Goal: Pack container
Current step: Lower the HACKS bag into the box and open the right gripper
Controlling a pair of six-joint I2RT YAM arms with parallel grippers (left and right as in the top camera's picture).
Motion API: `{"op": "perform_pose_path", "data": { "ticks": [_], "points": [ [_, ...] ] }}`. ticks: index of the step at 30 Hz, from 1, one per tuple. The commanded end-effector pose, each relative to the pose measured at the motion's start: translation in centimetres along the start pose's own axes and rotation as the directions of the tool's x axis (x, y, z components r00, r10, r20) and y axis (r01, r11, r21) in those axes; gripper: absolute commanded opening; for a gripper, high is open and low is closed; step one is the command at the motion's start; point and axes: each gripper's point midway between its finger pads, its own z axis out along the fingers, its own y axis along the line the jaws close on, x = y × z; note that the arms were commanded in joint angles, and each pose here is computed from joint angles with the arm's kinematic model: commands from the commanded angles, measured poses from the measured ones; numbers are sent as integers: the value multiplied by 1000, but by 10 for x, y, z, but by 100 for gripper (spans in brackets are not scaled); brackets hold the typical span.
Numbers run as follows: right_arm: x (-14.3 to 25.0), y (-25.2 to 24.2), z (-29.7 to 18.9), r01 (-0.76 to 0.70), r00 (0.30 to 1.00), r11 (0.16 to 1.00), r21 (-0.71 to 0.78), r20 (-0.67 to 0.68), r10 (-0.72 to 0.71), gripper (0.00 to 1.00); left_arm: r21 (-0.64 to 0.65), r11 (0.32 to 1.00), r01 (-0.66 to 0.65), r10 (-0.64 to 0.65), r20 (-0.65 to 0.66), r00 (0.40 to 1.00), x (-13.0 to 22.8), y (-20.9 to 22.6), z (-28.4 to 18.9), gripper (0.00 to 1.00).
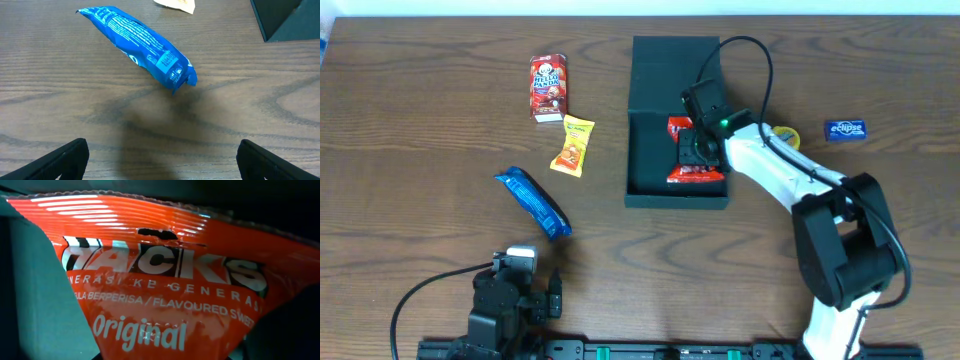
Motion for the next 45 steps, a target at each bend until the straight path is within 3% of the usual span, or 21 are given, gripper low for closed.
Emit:
{"op": "perform_pose_path", "data": {
  "ticks": [1, 11, 14, 20, 23, 29, 33, 39, 45],
  "points": [
    [-4, -1, -4, -19, 1000, 999, 35, 23, 18, 25, 8, 1000, -8, 8, -43, 999, 13, -2, 7, 95],
    [-1, -13, -3, -18, 1000, 996, 90, 27, 16, 31, 8, 1000, -8, 8, -43, 999, 13, -2, 7, 95],
    [-2, -11, -2, -19, 999, 996, 82, 29, 16, 45, 8, 1000, -8, 8, -43, 999, 13, -2, 7, 95],
    [-3, -6, -3, -14, 999, 997, 70, 35, 11, 54, 8, 1000, -8, 8, -43, 999, 13, -2, 7, 95],
    [-5, -1, -7, -8, 999, 998, 59, 43, 5, 66, 8, 1000, -8, 8, -43, 999, 13, -2, 7, 96],
    [-15, 9, -34, -7, 996, 1000, 7, 89, 6, 81, 8, 1000, -8, 8, -43, 999, 13, -2, 7, 95],
    [-22, 20, -68, 10, 989, 999, -31, 150, -5, 99, 8, 1000, -8, 8, -43, 999, 13, -2, 7, 95],
    [-33, 28, -129, 33, 962, 998, -58, 271, -16, 99, 8, 1000, -8, 8, -43, 999, 13, -2, 7, 95],
    [-11, 41, -186, 92, 947, 992, -85, 316, -60, 99, 8, 1000, -8, 8, -43, 999, 13, -2, 7, 96]
  ]
}}
